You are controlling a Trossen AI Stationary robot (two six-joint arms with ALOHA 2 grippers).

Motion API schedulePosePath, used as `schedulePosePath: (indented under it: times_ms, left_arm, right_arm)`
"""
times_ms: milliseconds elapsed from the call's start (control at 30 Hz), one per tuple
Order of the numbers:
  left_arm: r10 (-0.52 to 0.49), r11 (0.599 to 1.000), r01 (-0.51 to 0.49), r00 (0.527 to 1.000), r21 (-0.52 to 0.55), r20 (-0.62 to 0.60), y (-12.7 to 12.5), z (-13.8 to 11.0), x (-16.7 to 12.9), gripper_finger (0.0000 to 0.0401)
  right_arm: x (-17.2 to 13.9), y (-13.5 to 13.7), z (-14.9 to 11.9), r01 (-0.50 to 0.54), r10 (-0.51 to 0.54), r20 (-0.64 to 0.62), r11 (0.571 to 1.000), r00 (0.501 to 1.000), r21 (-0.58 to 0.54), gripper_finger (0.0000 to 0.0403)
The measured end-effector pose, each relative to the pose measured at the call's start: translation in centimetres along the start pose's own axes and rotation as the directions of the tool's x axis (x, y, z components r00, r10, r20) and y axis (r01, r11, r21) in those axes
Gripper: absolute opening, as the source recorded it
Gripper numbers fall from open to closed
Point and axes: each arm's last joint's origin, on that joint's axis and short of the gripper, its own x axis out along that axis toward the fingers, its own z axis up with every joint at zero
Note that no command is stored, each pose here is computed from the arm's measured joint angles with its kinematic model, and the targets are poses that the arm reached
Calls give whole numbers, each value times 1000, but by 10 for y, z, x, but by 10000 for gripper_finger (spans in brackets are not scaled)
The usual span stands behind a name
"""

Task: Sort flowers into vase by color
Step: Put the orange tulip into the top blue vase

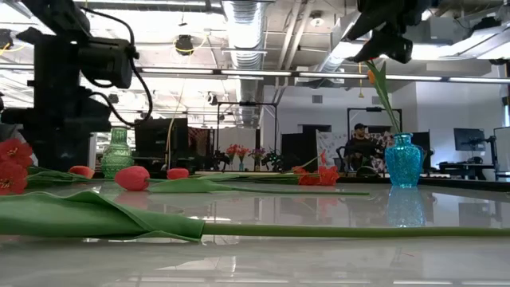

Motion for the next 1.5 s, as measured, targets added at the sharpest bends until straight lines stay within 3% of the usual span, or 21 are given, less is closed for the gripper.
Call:
schedulePosePath:
  times_ms: [433, 533, 767, 967, 1167, 1500]
  left_arm:
    - [-9, 1000, 9, 1000, 16, 20, 3, -6, 18, 135]
    - [-14, 999, 13, 1000, 31, 24, 3, -6, 18, 111]
    - [-22, 998, 20, 999, 53, 45, 2, -4, 15, 13]
    - [-69, 996, 57, 984, 76, 165, -7, 11, -12, 8]
    - [-127, 987, 79, 915, 139, 384, -18, 34, -60, 3]
    - [-197, 972, 53, 724, 231, 662, -24, 65, -155, 4]
  right_arm:
    - [3, 3, 6, -33, 32, 53, 999, 998, 21, 240]
    - [3, 3, 6, -33, 32, 53, 999, 998, 21, 240]
    - [3, 3, 6, -30, 29, 49, 999, 998, 21, 240]
    - [2, 3, 6, -33, 32, 51, 999, 998, 21, 240]
    - [2, 3, 6, -35, 33, 49, 999, 998, 21, 240]
    - [2, 3, 6, -40, 38, 47, 999, 998, 33, 240]
